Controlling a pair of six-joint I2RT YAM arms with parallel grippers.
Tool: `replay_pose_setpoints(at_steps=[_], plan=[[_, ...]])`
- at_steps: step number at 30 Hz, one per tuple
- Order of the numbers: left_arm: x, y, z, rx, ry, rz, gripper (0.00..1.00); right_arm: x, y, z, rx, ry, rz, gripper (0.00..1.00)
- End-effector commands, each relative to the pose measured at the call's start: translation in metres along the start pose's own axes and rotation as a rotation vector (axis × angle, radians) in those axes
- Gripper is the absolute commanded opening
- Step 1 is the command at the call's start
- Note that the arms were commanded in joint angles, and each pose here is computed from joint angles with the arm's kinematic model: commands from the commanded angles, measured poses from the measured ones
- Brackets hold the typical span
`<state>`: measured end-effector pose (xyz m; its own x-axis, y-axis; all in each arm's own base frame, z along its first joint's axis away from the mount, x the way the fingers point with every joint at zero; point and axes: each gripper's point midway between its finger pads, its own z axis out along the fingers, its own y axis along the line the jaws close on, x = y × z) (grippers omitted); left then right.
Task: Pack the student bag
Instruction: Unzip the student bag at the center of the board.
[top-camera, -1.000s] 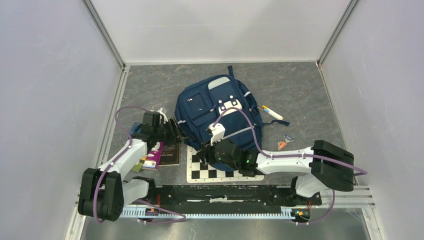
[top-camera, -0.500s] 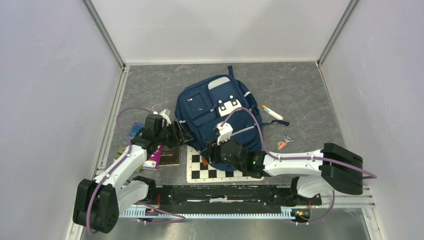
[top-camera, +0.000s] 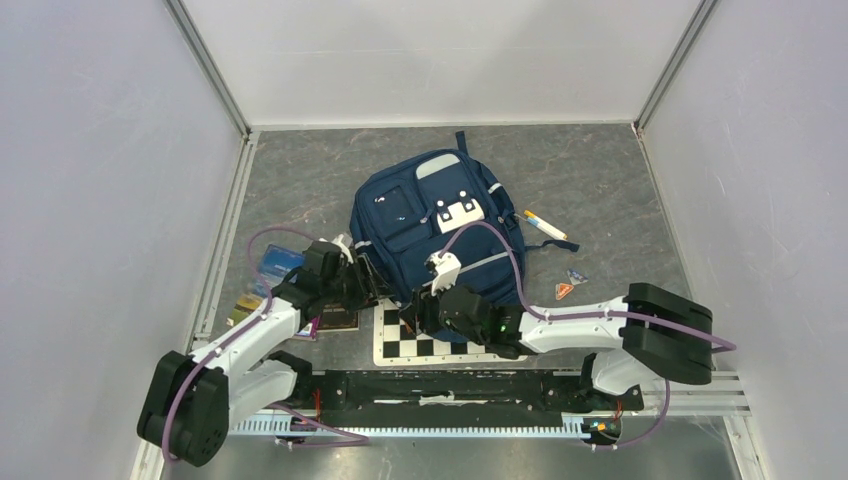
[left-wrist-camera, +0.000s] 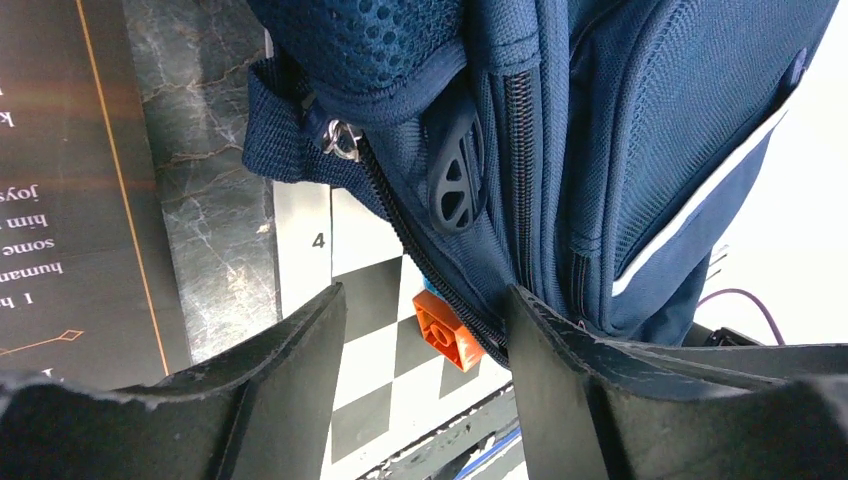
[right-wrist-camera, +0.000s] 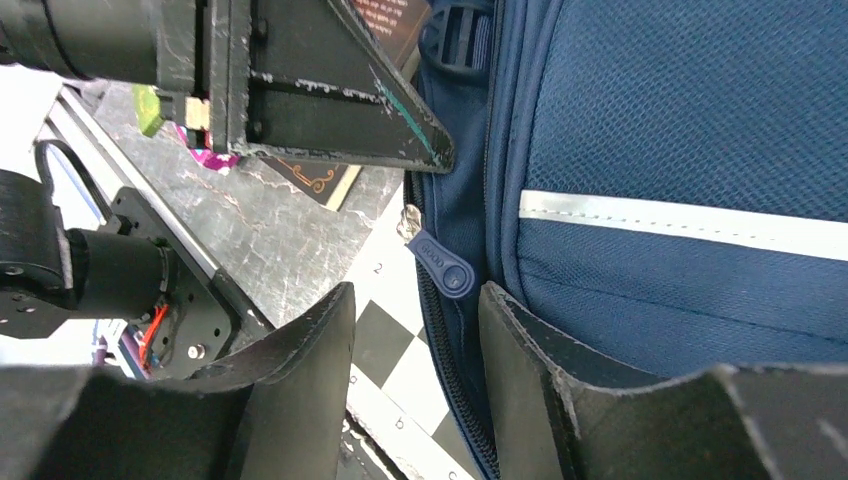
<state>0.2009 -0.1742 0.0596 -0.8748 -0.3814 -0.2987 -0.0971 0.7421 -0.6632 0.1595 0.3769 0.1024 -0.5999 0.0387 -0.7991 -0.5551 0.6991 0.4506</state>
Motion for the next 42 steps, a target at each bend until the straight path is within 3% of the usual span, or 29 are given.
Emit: replay_pose_setpoints(at_steps=[1,7,13,21,30,39,42], plan=[[-0.013,-0.013,0.005,0.028,-0.053,-0.009,0.62,-0.006,0.016,0.01,-0.045,-0.015,0.03,0.53],[-0.019,-0.01,0.007,0.012,-0.081,-0.004,0.49,-0.003,0.016,0.019,-0.034,-0.009,0.021,0.52],[-0.021,-0.009,0.011,0.009,-0.088,-0.006,0.42,-0.009,0.014,0.024,-0.01,-0.039,0.029,0.51],[-0.021,-0.003,0.011,-0.008,-0.111,-0.01,0.21,-0.013,0.0,0.029,0.052,-0.087,0.088,0.52],[-0.021,-0.001,0.011,-0.015,-0.105,-0.001,0.07,-0.025,0.002,0.031,0.014,-0.153,0.164,0.48],[-0.022,-0.003,0.01,-0.016,-0.109,0.004,0.02,-0.014,-0.006,0.046,0.079,-0.091,0.119,0.46],[-0.023,-0.003,0.009,-0.017,-0.111,0.007,0.02,-0.008,-0.014,0.047,0.108,-0.082,0.113,0.51]])
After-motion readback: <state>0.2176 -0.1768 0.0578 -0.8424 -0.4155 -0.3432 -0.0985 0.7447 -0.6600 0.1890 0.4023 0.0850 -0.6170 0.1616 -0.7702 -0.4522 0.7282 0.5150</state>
